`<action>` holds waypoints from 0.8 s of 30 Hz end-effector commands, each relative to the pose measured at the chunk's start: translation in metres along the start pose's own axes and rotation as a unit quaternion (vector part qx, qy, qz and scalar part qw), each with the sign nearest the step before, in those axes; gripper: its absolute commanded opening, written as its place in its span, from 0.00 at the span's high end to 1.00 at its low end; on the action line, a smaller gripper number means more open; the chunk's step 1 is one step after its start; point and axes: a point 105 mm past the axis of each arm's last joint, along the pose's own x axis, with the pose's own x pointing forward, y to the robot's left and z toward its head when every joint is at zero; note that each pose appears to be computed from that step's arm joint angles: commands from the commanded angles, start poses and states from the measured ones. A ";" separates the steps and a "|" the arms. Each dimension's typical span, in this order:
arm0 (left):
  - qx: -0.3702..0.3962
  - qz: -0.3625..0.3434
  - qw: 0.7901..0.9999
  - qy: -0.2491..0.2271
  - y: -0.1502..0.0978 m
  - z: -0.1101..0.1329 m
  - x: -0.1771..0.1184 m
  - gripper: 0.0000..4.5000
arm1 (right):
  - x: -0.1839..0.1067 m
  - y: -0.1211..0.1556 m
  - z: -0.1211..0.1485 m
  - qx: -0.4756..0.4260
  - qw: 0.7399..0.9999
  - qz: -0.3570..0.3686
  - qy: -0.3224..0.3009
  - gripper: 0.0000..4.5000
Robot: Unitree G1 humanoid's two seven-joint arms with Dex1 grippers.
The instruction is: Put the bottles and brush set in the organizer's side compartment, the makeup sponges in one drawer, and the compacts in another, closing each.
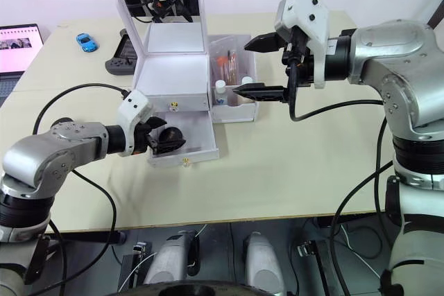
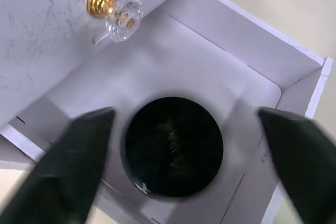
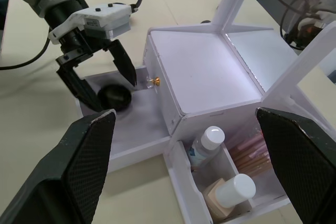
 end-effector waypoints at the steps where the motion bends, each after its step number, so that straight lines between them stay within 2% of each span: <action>1: 0.016 0.017 1.000 0.000 0.006 0.002 -0.007 0.01 | -0.005 0.002 0.016 -0.020 1.000 -0.002 -0.023 0.00; 8: 0.010 0.017 0.999 -0.043 0.008 0.015 -0.025 0.01 | -0.011 -0.005 0.008 -0.021 0.999 -0.015 -0.023 0.00; 10: 0.014 0.021 0.997 -0.069 0.013 0.020 -0.038 0.01 | -0.018 -0.014 -0.002 -0.012 0.999 -0.034 -0.023 0.00; 14: 0.009 0.045 0.991 -0.126 0.030 0.026 -0.075 0.01 | -0.041 -0.032 -0.038 0.009 0.997 -0.075 0.009 0.00; 16: -0.007 0.078 0.990 -0.119 0.046 0.014 -0.091 0.01 | -0.049 -0.037 -0.051 0.022 0.996 -0.090 0.009 0.00; 19: -0.055 0.169 0.982 -0.070 0.083 -0.029 -0.117 0.01 | -0.058 -0.042 -0.066 0.048 0.993 -0.108 -0.010 0.00; 22: -0.071 0.224 0.971 -0.033 0.100 -0.060 -0.141 0.01 | -0.061 -0.046 -0.077 0.056 0.991 -0.119 -0.006 0.00; 24: -0.087 0.244 0.965 -0.035 0.103 -0.073 -0.156 0.01 | -0.066 -0.047 -0.086 0.071 0.990 -0.124 -0.003 0.00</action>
